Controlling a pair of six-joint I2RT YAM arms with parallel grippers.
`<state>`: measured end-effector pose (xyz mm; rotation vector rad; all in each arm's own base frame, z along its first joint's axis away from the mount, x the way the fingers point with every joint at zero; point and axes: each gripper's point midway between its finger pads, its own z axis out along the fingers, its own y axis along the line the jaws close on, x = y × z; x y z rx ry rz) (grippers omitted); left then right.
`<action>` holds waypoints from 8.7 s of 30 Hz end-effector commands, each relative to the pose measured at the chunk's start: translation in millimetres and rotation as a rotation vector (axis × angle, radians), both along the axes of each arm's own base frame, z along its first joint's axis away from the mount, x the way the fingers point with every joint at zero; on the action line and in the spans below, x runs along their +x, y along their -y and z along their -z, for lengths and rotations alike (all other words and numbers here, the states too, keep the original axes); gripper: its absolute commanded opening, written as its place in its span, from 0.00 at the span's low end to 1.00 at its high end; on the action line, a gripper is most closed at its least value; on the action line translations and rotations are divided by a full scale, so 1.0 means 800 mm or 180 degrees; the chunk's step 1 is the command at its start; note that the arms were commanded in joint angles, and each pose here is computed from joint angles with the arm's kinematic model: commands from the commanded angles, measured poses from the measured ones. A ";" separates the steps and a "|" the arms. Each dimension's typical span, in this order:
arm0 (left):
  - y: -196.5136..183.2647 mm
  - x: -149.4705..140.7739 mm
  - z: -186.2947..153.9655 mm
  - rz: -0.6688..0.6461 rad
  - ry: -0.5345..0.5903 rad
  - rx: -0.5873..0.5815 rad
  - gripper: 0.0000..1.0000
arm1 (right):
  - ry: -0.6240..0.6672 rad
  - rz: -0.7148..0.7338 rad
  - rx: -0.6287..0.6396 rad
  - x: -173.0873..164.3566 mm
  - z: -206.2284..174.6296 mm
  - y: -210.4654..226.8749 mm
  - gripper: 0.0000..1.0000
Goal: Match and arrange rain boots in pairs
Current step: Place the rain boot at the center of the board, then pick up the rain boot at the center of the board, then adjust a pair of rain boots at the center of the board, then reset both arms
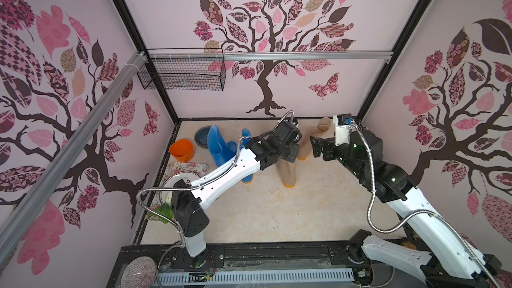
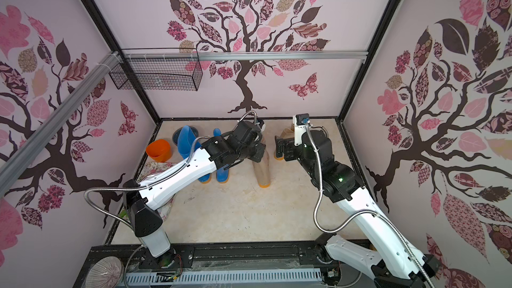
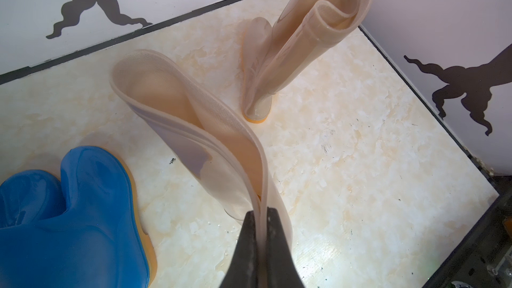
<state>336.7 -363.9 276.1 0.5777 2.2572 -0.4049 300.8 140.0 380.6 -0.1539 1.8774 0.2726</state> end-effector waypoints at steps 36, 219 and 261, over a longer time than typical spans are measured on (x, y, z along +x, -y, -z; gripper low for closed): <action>-0.082 0.012 -0.126 -0.0321 0.0771 -0.0245 0.62 | -0.1517 0.1074 0.1126 0.150 0.084 0.059 0.96; -0.144 0.009 -0.089 -0.0676 0.0648 -0.0222 0.62 | -0.1028 0.0424 0.0364 0.084 0.075 0.071 1.00; -0.624 0.016 0.021 -0.3891 0.0579 0.0583 0.68 | -0.0658 0.2779 0.0614 0.111 0.209 0.342 1.00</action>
